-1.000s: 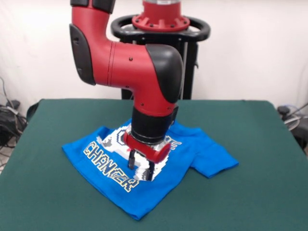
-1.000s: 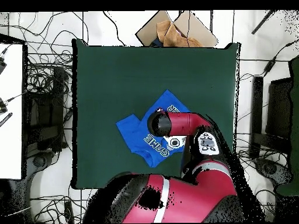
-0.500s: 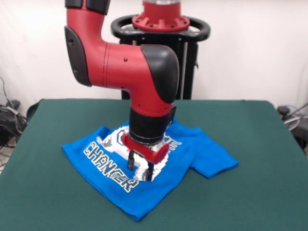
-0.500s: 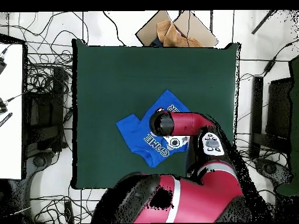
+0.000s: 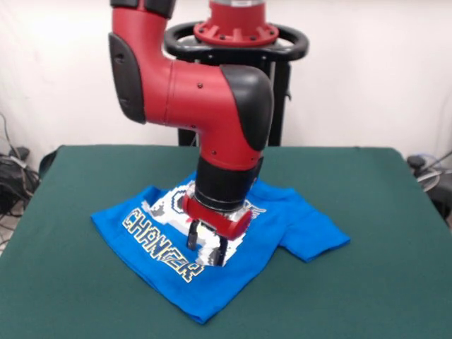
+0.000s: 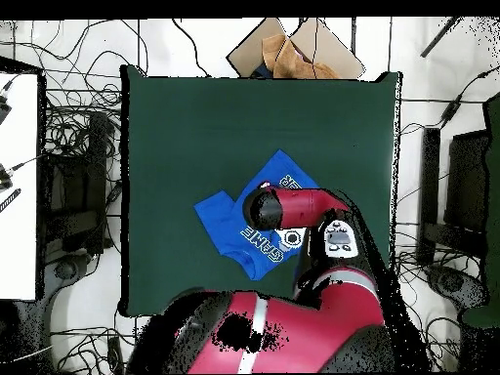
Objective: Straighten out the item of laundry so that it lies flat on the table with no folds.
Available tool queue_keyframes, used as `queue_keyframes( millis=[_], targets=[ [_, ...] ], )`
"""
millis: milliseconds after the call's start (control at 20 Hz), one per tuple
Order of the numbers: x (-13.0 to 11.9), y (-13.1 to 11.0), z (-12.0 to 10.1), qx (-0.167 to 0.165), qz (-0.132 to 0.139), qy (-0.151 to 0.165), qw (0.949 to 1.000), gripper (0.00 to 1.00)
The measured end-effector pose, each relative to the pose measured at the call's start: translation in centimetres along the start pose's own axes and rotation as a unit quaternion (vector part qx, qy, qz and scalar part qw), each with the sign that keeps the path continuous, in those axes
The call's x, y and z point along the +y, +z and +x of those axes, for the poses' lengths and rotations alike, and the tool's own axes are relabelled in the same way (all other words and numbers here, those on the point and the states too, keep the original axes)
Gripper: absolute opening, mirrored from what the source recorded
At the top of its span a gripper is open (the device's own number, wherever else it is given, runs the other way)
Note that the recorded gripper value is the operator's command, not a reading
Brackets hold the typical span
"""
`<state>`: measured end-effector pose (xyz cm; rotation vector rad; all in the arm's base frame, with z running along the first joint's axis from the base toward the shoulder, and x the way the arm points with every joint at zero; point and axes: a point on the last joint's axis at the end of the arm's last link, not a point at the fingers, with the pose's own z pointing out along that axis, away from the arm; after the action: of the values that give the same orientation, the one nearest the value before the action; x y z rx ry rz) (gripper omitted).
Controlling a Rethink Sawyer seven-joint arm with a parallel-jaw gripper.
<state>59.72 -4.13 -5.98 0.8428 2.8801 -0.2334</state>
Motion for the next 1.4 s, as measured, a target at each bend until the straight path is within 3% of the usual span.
queue_keyframes(
  millis=[600,900,1050,1150,1250,1300,1400],
  targets=[
    [0.4,0.0,1.1,-0.060,0.014,-0.049,0.9969,1.00],
    [-0.1,0.7,-0.1,-0.114,-0.020,-0.075,0.9905,1.00],
    [-0.4,2.1,-3.1,-0.190,-0.078,-0.091,0.9745,1.00],
    [-0.5,2.7,-4.4,-0.219,-0.102,-0.094,0.9658,1.00],
    [-0.8,3.5,-5.8,-0.255,-0.130,-0.097,0.9532,1.00],
    [-1.0,4.1,-6.8,-0.278,-0.151,-0.097,0.9437,1.00],
    [-1.0,4.6,-7.5,-0.291,-0.164,-0.094,0.9380,1.00]
  ],
)
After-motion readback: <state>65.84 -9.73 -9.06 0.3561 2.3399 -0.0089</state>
